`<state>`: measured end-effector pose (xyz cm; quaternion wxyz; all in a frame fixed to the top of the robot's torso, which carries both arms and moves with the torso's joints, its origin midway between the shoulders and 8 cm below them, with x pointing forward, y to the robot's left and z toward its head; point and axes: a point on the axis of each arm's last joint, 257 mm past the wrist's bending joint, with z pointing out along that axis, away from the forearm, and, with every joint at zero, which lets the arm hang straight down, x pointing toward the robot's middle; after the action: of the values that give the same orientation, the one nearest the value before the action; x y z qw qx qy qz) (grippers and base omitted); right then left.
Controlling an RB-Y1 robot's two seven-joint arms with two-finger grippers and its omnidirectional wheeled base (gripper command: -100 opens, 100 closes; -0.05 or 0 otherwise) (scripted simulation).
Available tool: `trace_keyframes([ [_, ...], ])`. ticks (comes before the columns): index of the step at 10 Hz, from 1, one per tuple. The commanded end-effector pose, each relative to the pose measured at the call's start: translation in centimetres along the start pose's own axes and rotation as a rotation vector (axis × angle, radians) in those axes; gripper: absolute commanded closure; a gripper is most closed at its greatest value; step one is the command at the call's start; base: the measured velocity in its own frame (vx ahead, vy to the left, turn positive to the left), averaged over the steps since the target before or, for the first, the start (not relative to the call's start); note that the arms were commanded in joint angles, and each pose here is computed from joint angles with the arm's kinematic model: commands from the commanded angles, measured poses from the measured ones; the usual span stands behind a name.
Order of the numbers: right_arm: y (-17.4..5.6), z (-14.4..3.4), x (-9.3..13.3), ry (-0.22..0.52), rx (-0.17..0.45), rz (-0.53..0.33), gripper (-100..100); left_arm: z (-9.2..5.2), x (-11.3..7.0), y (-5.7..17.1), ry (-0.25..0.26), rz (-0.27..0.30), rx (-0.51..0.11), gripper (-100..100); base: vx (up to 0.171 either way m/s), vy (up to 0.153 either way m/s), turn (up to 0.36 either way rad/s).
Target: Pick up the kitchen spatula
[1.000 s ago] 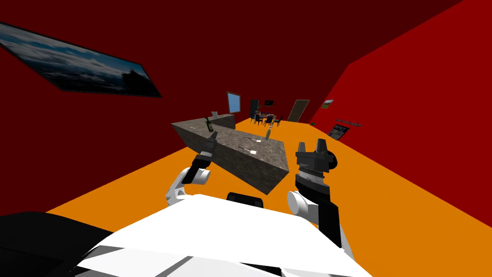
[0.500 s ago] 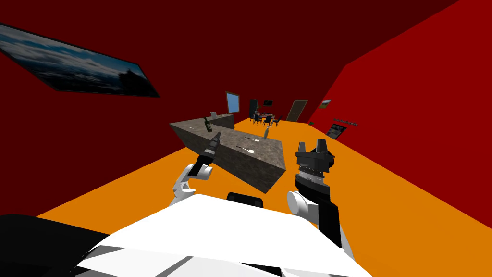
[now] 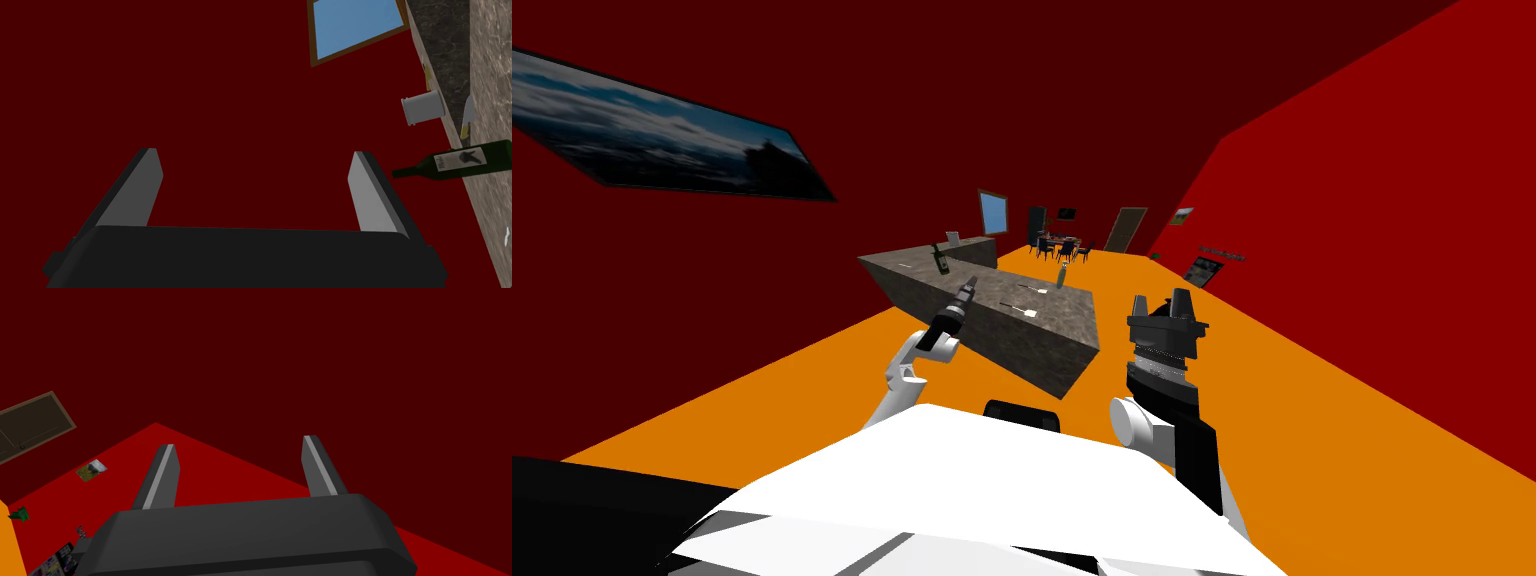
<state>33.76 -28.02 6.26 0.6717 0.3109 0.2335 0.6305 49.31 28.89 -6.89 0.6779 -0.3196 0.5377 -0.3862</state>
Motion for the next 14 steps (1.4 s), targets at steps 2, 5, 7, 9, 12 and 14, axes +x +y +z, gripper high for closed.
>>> trace_keyframes([
  [2,0.0,0.0,0.0,0.0,0.0,0.0,0,0.5,0.3,1.7,0.015,0.007,-0.061,-100,-0.007,-0.031,-0.006],
  [5,0.0,0.0,0.0,0.0,0.0,0.0,0,1.6,0.8,3.4,0.033,0.02,-0.123,-100,-0.005,-0.029,-0.024],
  [7,0.0,0.0,0.0,0.0,0.0,0.0,0,2.6,1.1,5.0,0.05,0.032,-0.18,-100,-0.007,-0.04,-0.037],
  [9,0.0,0.0,0.0,0.0,0.0,0.0,0,3.6,1.3,6.6,0.064,0.044,-0.235,-100,-0.007,-0.054,-0.039],
  [12,0.0,0.0,0.0,0.0,0.0,0.0,0,4.4,1.5,8.4,0.08,0.055,-0.307,-100,0.001,-0.03,-0.023],
  [14,0.0,0.0,0.0,0.0,0.0,0.0,0,5.3,1.6,9.7,0.091,0.064,-0.354,-100,-0.004,-0.023,-0.024],
])
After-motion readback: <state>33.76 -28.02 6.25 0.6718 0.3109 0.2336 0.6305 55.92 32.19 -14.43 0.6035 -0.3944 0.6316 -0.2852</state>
